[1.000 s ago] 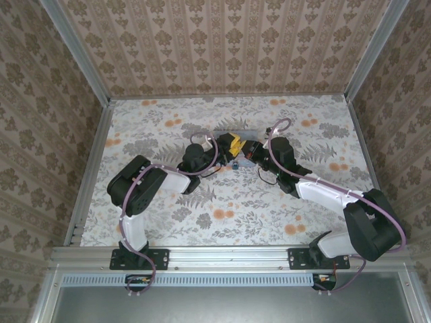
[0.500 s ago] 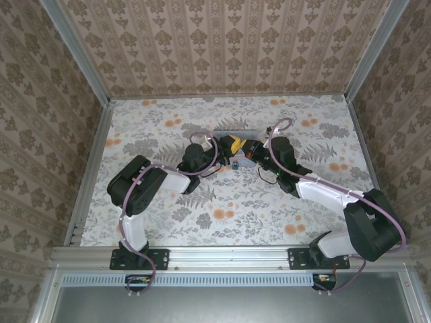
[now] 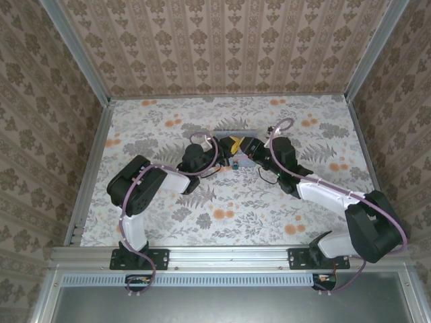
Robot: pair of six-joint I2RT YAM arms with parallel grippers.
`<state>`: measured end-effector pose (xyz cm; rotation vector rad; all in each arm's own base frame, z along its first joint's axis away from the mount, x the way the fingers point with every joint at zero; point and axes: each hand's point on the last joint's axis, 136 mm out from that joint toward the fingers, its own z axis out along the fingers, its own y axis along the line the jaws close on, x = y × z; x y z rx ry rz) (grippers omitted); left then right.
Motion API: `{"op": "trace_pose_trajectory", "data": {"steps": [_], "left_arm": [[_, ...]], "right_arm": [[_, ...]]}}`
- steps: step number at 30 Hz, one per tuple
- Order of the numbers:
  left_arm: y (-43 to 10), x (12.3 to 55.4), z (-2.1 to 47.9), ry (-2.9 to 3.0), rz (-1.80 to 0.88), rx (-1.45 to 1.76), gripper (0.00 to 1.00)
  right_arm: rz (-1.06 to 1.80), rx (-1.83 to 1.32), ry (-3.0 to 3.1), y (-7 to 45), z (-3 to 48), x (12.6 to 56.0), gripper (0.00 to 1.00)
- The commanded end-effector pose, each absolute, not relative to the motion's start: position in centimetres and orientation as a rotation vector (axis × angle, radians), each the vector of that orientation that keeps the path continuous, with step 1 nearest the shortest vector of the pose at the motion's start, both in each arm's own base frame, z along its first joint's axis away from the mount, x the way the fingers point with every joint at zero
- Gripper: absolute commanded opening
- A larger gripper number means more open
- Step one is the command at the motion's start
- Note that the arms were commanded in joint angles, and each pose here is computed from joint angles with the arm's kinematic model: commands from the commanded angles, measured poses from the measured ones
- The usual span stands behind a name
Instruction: Unlock the padlock with the key
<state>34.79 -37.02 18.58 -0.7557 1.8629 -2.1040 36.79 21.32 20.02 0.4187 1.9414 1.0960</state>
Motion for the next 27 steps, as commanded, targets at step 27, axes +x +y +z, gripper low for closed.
{"op": "trace_pose_trajectory", "data": {"steps": [27], "left_arm": [[-30.8,34.7,23.2,2.244,-0.952,0.401,0.00]], "right_arm": [[1.161,0.377,1.940,19.0,19.5,36.2,0.53]]}}
